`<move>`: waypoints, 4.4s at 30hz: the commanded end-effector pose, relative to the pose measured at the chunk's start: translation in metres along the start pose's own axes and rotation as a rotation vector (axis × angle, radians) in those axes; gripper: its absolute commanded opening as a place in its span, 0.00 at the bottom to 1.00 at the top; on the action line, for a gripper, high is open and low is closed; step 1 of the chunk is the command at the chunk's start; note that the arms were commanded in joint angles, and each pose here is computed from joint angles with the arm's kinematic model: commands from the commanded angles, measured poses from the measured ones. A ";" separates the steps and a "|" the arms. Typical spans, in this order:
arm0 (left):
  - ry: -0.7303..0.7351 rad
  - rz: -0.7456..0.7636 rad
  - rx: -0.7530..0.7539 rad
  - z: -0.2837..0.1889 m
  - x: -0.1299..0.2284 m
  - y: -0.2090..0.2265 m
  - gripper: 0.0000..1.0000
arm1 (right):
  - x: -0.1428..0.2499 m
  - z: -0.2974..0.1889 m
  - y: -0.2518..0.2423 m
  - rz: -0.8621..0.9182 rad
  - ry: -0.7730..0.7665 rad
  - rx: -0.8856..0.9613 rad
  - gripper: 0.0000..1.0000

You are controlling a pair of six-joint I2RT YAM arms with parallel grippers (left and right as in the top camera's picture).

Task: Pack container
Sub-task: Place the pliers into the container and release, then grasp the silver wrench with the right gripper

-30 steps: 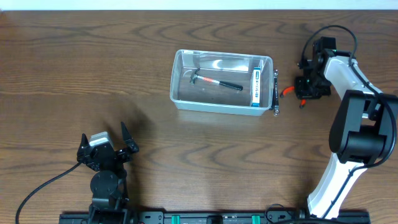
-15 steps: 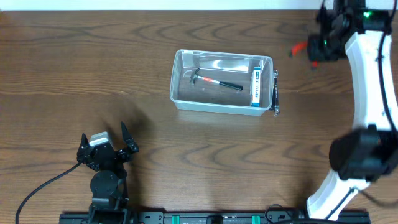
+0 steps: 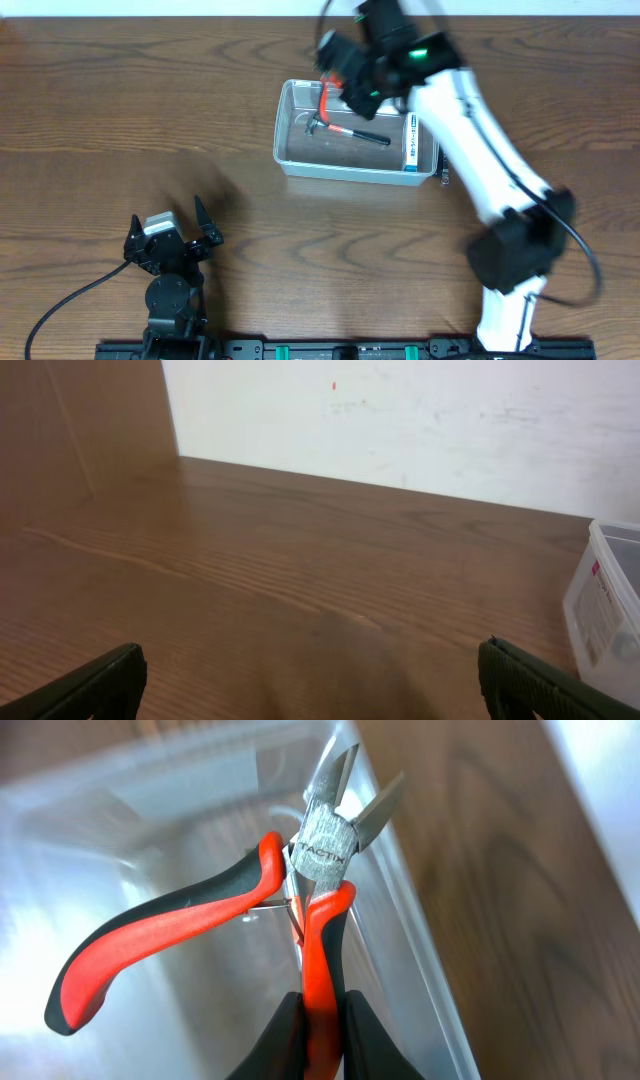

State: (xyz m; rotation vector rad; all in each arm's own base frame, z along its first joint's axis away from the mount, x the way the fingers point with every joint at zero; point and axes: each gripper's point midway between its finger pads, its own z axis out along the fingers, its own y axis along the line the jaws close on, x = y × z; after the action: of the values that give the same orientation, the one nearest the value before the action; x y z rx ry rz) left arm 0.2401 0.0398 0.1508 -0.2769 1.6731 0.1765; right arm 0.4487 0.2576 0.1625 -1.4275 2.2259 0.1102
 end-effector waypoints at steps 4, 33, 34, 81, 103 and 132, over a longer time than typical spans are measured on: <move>0.042 0.019 -0.023 0.001 0.016 0.004 0.98 | 0.026 0.071 -0.013 -0.251 0.150 0.069 0.01; 0.042 0.019 -0.023 0.001 0.016 0.004 0.98 | 0.055 0.066 -0.018 -0.069 0.341 0.167 0.46; 0.042 0.019 -0.023 0.001 0.016 0.004 0.98 | 0.055 0.052 -0.026 0.014 0.317 0.170 0.47; 0.042 0.019 -0.023 0.001 0.016 0.004 0.98 | 0.271 0.046 -0.034 1.169 0.355 0.068 0.54; 0.042 0.019 -0.023 0.001 0.016 0.004 0.98 | 0.285 0.048 -0.046 1.227 0.336 0.132 0.52; 0.042 0.019 -0.023 0.001 0.016 0.004 0.98 | 0.299 0.076 -0.021 1.240 0.432 0.060 0.16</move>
State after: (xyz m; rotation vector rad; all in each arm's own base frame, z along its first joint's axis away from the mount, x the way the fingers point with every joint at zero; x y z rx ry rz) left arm 0.2401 0.0398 0.1509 -0.2772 1.6726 0.1768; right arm 0.4145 0.0165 -0.0037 0.1651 2.9903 0.1211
